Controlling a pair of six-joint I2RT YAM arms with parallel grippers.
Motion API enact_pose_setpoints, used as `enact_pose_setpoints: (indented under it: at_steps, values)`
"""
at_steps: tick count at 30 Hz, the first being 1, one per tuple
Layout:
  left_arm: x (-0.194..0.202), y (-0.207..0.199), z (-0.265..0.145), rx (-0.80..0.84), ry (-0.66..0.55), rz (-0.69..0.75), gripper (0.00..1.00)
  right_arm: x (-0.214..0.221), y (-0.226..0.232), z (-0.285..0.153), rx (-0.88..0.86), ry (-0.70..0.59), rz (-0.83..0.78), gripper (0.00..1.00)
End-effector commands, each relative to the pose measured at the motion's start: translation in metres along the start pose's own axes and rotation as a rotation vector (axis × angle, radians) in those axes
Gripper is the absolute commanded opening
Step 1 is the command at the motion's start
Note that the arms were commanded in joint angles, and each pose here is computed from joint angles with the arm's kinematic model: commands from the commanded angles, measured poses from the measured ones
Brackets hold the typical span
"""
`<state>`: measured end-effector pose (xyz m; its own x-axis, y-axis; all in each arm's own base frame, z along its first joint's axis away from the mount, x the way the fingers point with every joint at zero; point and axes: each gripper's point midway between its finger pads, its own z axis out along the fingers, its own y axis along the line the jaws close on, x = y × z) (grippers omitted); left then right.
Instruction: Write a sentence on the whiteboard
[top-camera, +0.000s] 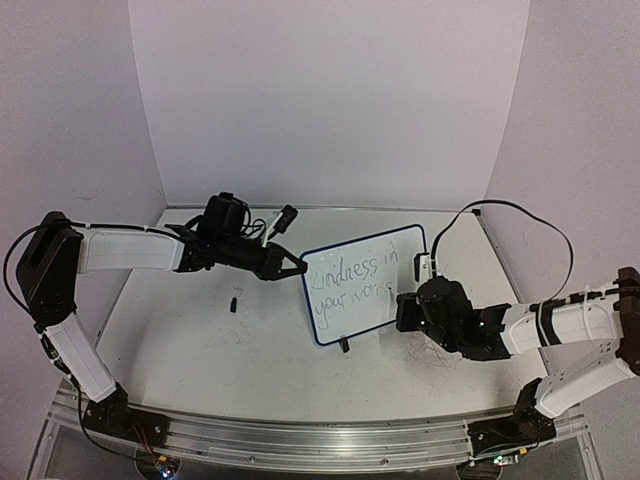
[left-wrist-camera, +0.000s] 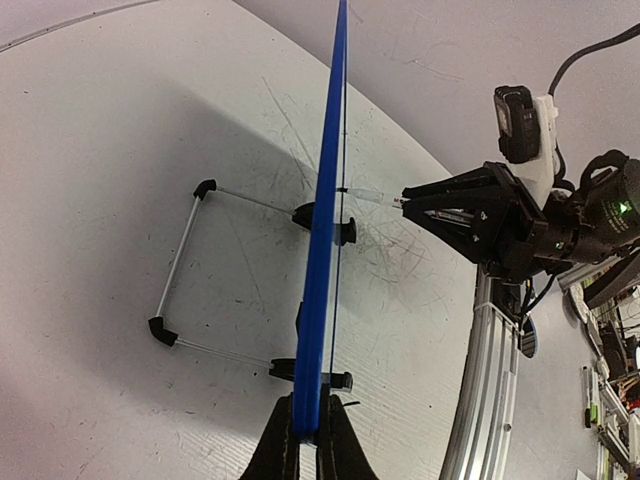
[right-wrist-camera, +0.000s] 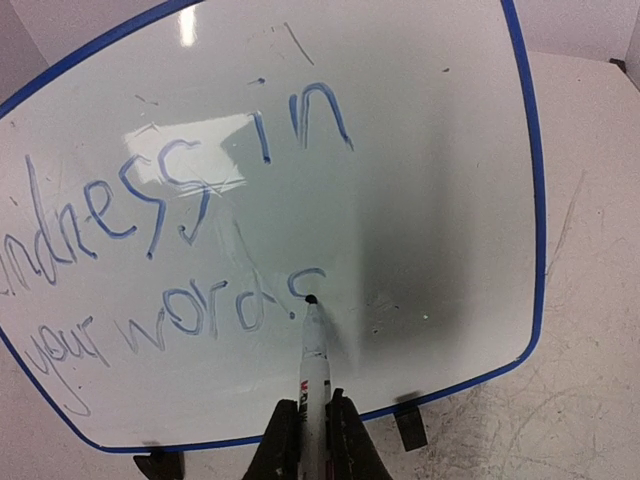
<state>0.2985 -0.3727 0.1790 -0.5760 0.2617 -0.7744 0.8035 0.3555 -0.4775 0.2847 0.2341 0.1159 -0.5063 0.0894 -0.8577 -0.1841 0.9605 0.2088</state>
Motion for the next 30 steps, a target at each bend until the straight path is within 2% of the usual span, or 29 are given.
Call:
enact_pose_setpoints:
  at_steps: [1,8,18,30]
  values:
    - [0.013,0.006,-0.001,-0.049,0.038,0.035,0.0,0.003,-0.011,0.001,0.053,0.008,0.002,0.0]
    - [0.013,0.006,0.0,-0.044,0.039,0.034,0.0,0.009,-0.003,-0.003,0.009,0.031,0.005,0.0]
    - [0.013,0.006,-0.001,-0.048,0.038,0.035,0.0,-0.007,0.021,-0.001,-0.061,-0.002,0.016,0.0]
    - [0.013,0.008,-0.001,-0.053,0.04,0.037,0.0,-0.013,-0.006,-0.02,-0.018,-0.02,0.032,0.0]
